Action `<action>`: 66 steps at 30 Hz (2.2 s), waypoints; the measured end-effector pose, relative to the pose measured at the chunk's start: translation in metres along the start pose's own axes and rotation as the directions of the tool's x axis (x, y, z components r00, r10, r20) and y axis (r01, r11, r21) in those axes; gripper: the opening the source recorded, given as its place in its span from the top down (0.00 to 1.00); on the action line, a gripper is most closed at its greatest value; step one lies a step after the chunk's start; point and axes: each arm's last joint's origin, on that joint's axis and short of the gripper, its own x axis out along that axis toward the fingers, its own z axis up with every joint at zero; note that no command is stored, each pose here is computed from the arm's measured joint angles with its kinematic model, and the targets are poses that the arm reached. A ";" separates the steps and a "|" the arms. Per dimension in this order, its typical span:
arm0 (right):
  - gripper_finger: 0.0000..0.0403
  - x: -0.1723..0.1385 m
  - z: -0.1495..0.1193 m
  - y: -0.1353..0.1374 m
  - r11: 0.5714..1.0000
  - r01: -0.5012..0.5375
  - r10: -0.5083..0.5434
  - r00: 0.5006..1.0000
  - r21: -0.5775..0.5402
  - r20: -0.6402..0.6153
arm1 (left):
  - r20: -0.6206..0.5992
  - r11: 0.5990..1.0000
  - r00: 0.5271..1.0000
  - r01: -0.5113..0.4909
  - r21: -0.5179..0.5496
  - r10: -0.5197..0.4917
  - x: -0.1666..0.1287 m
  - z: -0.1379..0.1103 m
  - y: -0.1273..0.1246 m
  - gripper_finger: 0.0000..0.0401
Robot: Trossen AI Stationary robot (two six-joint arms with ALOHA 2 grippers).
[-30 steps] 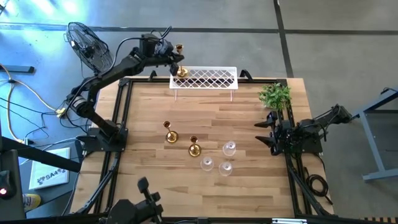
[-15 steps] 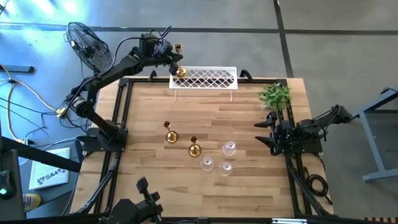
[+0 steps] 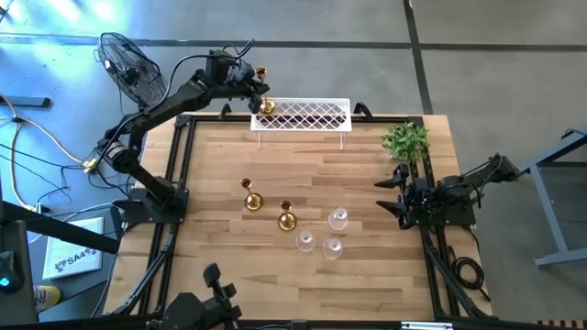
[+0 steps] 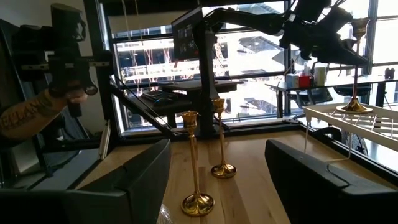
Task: Pick & Place candle stick holders
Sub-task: Put the top gold candle holder on the shelf, then put the left gold candle holder on the shelf
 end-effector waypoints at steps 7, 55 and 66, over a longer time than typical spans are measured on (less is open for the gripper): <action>0.36 0.000 0.000 0.000 1.000 0.000 0.000 1.000 0.000 0.000 | 0.000 1.000 1.000 0.004 0.004 -0.004 0.000 0.000 0.000 0.87; 0.36 0.000 -0.003 0.000 1.000 -0.002 0.002 1.000 -0.017 -0.026 | -0.063 0.999 0.998 -0.026 0.030 0.027 -0.046 0.009 -0.016 0.33; 0.36 0.000 -0.003 0.000 1.000 -0.002 0.002 1.000 -0.014 -0.025 | -0.127 0.998 0.992 0.032 0.056 -0.024 -0.104 0.011 -0.049 0.33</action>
